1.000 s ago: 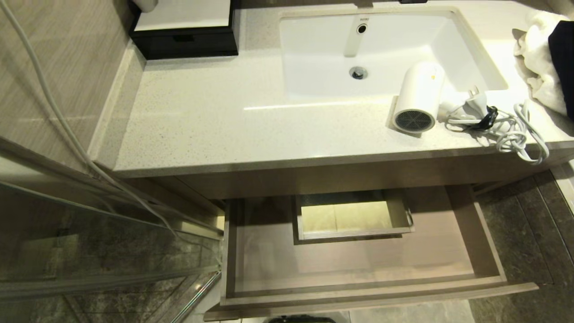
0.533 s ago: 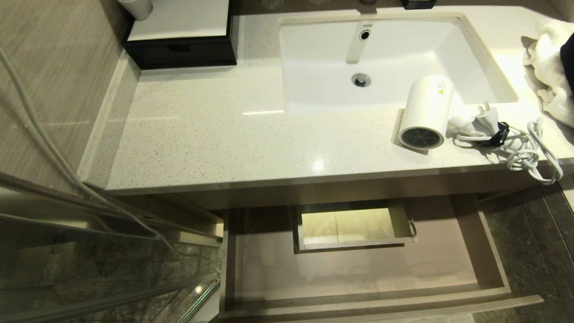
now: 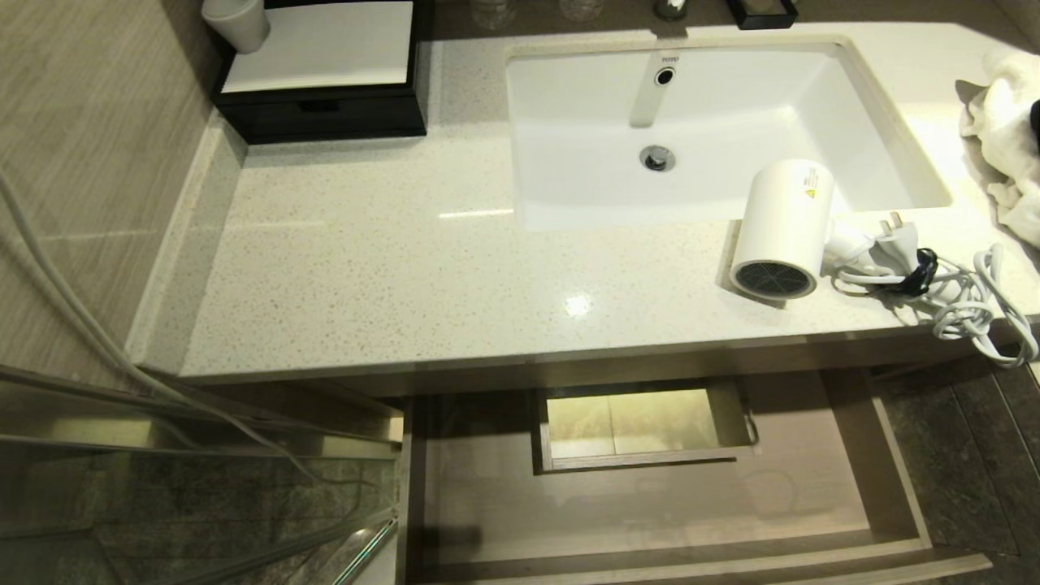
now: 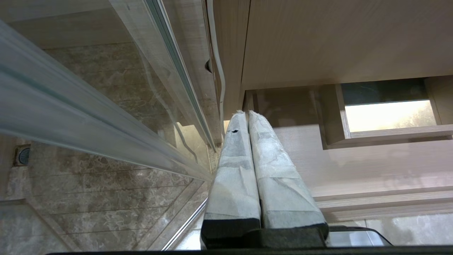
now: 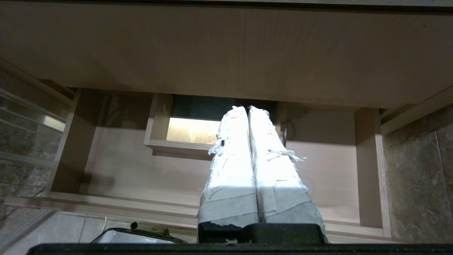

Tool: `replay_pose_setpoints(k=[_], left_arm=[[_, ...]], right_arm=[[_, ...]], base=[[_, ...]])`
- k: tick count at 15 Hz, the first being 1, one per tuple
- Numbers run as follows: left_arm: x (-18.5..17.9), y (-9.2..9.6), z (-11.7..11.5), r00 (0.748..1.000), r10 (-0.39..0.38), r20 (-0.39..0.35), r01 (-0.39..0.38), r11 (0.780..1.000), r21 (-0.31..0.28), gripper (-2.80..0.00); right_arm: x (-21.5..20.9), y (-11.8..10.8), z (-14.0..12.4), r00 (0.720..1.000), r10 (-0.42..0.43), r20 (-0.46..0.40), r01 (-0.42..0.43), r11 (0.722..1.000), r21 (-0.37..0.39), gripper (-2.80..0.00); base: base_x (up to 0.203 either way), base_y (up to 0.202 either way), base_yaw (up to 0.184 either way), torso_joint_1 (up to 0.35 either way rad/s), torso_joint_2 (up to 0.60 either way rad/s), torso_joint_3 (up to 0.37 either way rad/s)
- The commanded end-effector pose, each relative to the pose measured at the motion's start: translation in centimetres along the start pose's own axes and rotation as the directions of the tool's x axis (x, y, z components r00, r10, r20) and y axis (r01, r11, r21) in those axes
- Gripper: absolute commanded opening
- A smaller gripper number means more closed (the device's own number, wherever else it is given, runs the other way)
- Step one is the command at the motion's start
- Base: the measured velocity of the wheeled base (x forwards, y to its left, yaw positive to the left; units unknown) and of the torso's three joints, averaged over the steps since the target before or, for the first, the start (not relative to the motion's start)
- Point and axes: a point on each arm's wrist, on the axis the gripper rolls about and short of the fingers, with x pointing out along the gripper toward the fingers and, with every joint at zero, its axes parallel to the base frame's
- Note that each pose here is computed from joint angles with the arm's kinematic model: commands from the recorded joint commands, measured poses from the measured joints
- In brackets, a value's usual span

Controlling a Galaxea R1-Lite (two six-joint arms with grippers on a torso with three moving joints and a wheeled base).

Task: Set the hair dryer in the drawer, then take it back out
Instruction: Pick up the hairdryer

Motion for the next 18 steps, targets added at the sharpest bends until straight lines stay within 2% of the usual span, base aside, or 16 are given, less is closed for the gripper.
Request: replay_pose_setpoints(k=[1, 5, 7, 9, 10, 12, 13, 15, 16, 18], left_arm=[[0.0, 0.0, -0.1, 1.0, 0.0, -0.001, 0.0, 1.0, 0.0, -2.8], [0.0, 0.0, -0.1, 1.0, 0.0, -0.001, 0.0, 1.0, 0.0, -2.8], [0.0, 0.0, -0.1, 1.0, 0.0, -0.001, 0.0, 1.0, 0.0, -2.8], [0.0, 0.0, 0.0, 1.0, 0.0, -0.001, 0.0, 1.0, 0.0, -2.8], [0.0, 0.0, -0.1, 1.0, 0.0, -0.001, 0.0, 1.0, 0.0, -2.8], [0.0, 0.0, -0.1, 1.0, 0.0, -0.001, 0.0, 1.0, 0.0, -2.8], [0.0, 0.0, -0.1, 1.0, 0.0, -0.001, 0.0, 1.0, 0.0, -2.8], [0.0, 0.0, -0.1, 1.0, 0.0, -0.001, 0.0, 1.0, 0.0, -2.8], [0.0, 0.0, 0.0, 1.0, 0.0, -0.001, 0.0, 1.0, 0.0, -2.8], [0.0, 0.0, -0.1, 1.0, 0.0, -0.001, 0.0, 1.0, 0.0, -2.8]], right_arm=[[-0.1, 0.1, -1.2, 1.0, 0.0, -0.001, 0.0, 1.0, -0.001, -2.8], [-0.1, 0.1, -1.2, 1.0, -0.001, -0.005, 0.001, 1.0, -0.006, -2.8], [-0.4, 0.0, 0.1, 0.999, -0.001, 0.041, 0.002, 1.0, -0.011, -2.8], [-2.1, -0.3, 4.6, 0.988, -0.019, 0.152, 0.02, 1.0, -0.011, -2.8], [-3.7, -0.5, 7.9, 0.979, -0.029, 0.201, 0.031, 0.999, -0.007, -2.8], [-6.9, -0.9, 14.4, 0.976, -0.043, 0.213, 0.043, 0.999, 0.005, -2.8], [-7.2, -1.1, 17.2, 0.988, -0.043, 0.149, 0.042, 0.999, 0.01, -2.8], [-4.1, -1.4, 20.8, 0.997, -0.04, -0.058, 0.041, 0.999, 0.008, -2.8], [-1.7, -1.5, 21.4, 0.983, -0.034, -0.179, 0.036, 0.999, 0.004, -2.8], [2.7, -1.6, 21.7, 0.929, -0.023, -0.37, 0.022, 1.0, -0.007, -2.8]], base=[[0.0, 0.0, 0.0, 0.0, 0.0, 0.0], [0.0, 0.0, 0.0, 0.0, 0.0, 0.0], [0.0, 0.0, 0.0, 0.0, 0.0, 0.0], [0.0, 0.0, 0.0, 0.0, 0.0, 0.0], [0.0, 0.0, 0.0, 0.0, 0.0, 0.0], [0.0, 0.0, 0.0, 0.0, 0.0, 0.0], [0.0, 0.0, 0.0, 0.0, 0.0, 0.0], [0.0, 0.0, 0.0, 0.0, 0.0, 0.0], [0.0, 0.0, 0.0, 0.0, 0.0, 0.0], [0.0, 0.0, 0.0, 0.0, 0.0, 0.0]])
